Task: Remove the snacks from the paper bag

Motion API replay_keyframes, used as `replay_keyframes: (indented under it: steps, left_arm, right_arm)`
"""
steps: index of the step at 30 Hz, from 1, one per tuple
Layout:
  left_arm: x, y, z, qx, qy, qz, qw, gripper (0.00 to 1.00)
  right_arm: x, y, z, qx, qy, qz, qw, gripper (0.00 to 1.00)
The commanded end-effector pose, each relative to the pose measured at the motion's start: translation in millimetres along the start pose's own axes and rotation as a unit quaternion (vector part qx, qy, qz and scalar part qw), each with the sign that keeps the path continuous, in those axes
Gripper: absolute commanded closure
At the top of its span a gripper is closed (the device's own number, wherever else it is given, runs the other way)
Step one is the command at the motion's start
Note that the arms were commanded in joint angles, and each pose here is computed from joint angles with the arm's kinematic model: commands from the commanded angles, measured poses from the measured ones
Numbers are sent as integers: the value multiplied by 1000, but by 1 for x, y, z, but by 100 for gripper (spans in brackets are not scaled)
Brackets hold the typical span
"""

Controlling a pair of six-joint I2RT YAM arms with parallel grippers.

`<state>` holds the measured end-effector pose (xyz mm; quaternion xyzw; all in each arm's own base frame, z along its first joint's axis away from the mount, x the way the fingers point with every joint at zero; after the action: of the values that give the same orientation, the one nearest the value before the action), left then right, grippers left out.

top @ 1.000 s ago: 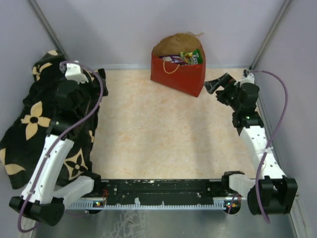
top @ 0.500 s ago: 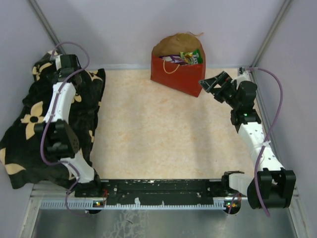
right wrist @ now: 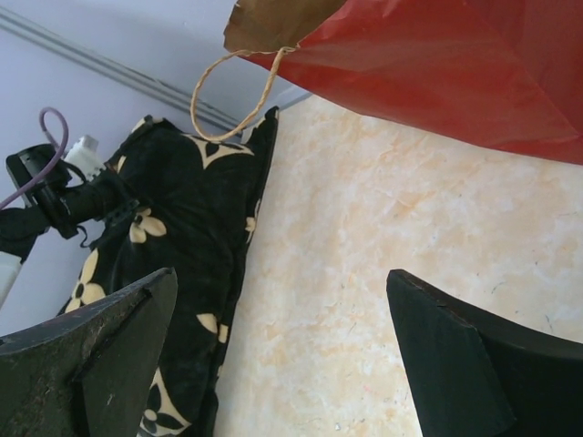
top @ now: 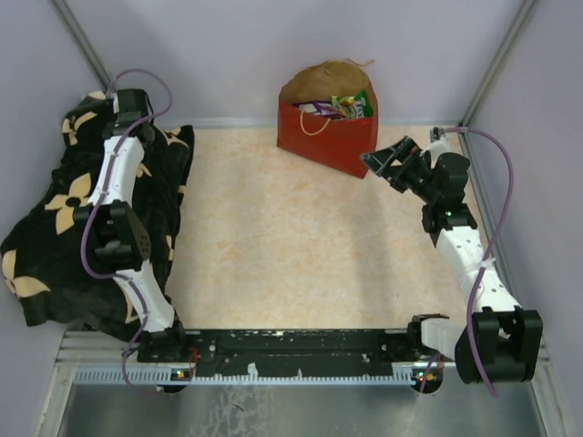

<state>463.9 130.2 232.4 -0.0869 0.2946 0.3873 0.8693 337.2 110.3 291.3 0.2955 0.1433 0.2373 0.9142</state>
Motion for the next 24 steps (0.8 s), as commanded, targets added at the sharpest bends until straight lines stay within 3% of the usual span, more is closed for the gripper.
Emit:
replay_keyframes:
  steps: [1,6,11,20,22,23,24]
  left_arm:
    - [-34,-64,36,54,-95,-107,988,100]
    - [-64,-99,36,131,-176,-189,957,100]
    - [-64,-109,38,166,-211,-219,938,100]
    - [-46,-103,67,208,-282,-119,929,100]
    - [-55,-101,77,187,-285,-124,932,88]
    - [-62,-102,80,176,-281,-139,933,70]
    - [-71,-103,83,161,-275,-163,934,40]
  right_arm:
    - [0,15,7,-6,-12,38,999,1]
    - [-1,17,5,0,-12,44,999,1]
    - [-3,18,-1,0,-9,47,999,1]
    - [6,7,-22,10,7,0,1000,1]
    - [6,9,-19,8,8,-2,1000,1]
    - [6,11,-16,7,5,-4,1000,1]
    - [5,14,-10,8,0,-5,1000,1]
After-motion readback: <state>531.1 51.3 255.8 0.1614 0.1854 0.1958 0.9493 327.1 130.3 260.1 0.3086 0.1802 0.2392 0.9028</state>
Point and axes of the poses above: each gripper's point midway between its finger pads, its own x axis out along the fingers, its own y axis along the line the jaws close on, z = x × y, the point moved 3 cm from there along -x, back along the fingers, and after that the axes turned 14 degrees about -x, right-handed, at the moved point
